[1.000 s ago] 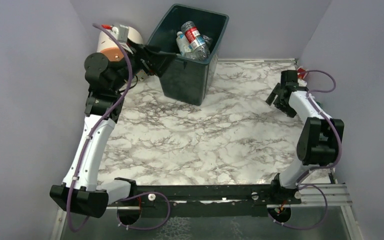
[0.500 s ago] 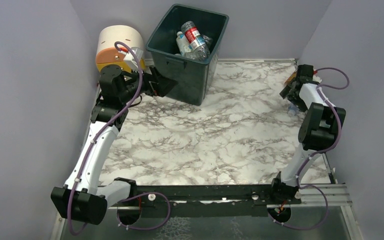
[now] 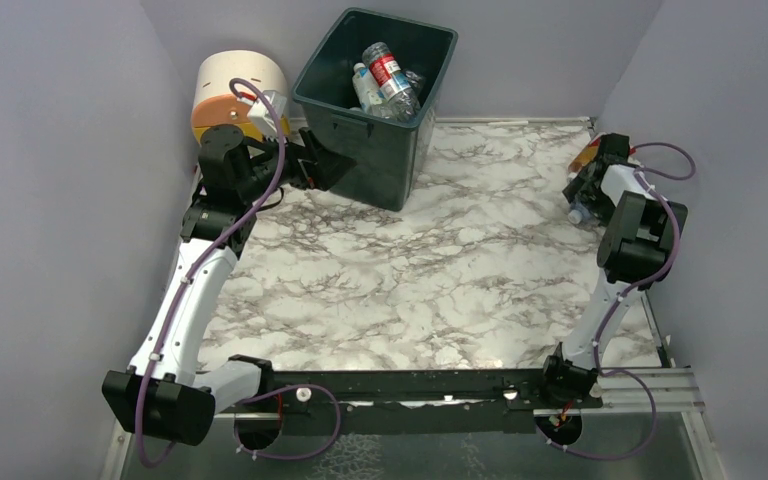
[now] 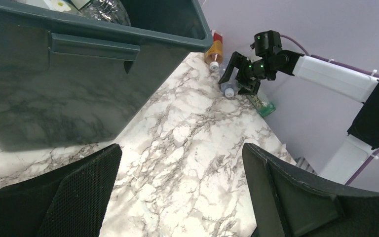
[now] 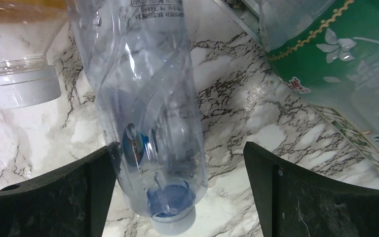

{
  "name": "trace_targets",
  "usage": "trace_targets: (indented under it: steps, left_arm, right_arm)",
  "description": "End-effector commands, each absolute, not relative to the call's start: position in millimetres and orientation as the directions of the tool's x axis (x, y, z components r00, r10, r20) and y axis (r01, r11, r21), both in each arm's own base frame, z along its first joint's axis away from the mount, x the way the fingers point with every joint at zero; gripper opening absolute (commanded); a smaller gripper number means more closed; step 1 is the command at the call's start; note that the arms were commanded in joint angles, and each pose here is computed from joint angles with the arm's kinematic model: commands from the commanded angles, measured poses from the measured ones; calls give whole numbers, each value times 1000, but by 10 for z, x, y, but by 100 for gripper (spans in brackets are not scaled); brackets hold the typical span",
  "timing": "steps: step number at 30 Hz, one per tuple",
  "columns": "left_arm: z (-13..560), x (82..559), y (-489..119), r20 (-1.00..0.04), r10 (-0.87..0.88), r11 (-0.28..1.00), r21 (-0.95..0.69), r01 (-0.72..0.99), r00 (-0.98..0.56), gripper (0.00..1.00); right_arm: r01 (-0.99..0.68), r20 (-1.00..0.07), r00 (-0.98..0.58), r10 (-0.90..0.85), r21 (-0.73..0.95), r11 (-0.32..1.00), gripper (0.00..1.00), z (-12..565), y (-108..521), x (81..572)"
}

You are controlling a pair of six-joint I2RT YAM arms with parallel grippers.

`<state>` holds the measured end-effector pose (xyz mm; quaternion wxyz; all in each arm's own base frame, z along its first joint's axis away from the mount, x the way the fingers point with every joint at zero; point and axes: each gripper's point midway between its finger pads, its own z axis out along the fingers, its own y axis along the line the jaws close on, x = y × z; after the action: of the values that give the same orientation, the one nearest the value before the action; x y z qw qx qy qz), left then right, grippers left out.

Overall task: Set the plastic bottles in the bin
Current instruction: Pick up the plastic bottle at the center of the board.

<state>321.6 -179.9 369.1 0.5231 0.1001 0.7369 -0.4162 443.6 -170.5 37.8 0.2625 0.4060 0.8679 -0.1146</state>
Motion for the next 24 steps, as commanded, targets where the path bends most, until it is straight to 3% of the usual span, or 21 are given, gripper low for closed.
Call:
trace_targets:
  steps: [1,7,16,24]
  left_arm:
    - [3800,3203,-1797,-869,-276,630,-487,605,-411,99]
    - [3834,3201,-1818,-870,-273,623,-486,613,-411,99]
    - [3807,3196,-1834,-867,-271,619,-490,614,-419,99]
    - [3648,3167,-1917,-832,-264,576,-542,612,-488,99]
  right_arm:
    - [771,-529,-520,671,46,635,95,299,-1699,4445]
    - [771,-513,-521,682,61,634,90,241,-1675,4465]
    - [760,-515,-516,685,93,643,53,272,-1597,4393]
    - [684,-546,-510,665,211,698,49,665,-1247,4193]
